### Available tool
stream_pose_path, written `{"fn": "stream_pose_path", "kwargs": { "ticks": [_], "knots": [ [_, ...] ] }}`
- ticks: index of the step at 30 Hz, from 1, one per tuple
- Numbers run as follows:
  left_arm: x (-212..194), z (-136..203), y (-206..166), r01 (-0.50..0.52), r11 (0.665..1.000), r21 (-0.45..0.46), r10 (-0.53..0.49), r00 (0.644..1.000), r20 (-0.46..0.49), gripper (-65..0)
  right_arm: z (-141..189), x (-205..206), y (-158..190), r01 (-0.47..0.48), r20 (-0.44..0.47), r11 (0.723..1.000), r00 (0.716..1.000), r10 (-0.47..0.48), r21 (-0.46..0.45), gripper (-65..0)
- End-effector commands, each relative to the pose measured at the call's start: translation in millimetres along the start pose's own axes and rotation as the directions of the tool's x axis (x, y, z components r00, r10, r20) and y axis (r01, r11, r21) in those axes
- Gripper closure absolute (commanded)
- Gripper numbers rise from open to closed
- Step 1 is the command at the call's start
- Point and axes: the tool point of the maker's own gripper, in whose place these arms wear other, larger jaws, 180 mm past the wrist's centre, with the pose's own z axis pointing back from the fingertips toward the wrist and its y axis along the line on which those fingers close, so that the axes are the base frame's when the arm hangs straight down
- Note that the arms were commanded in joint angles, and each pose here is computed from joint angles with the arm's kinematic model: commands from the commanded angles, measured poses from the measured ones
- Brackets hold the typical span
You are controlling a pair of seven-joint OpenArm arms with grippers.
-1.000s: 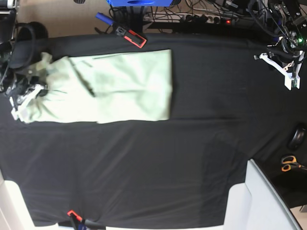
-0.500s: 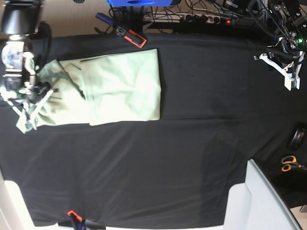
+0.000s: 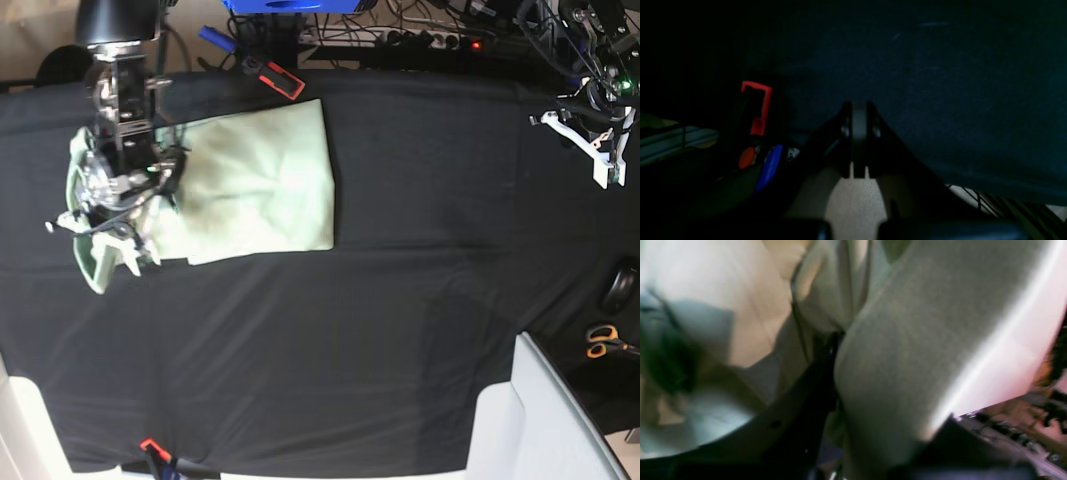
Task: Fold the T-shirt properly
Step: 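Fold the held edge over toward the shirt's middle with the right gripper, then press the folded part flat with the right gripper and release it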
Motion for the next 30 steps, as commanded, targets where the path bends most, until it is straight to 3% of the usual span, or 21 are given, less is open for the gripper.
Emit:
{"fn": "stream_pose_path", "kwargs": {
  "ticks": [1,12,30],
  "knots": [
    [11,4,6,0.014,1.0,0.014,-0.014,0.999,0.034,0.0,7,15,-10,0.002,0.043,0.999,0.999,0.0,-0.045,-0.3],
    [11,4,6,0.014,1.0,0.014,-0.015,0.999,0.035,0.0,26,32,18,-0.081,0.065,0.996,0.994,0.084,-0.039,-0.3],
    [12,4,6,0.015,1.0,0.015,-0.015,0.999,0.037,0.0,76,64,64,-0.198,0.197,0.98,0.961,0.194,0.001,-0.3]
  ]
}}
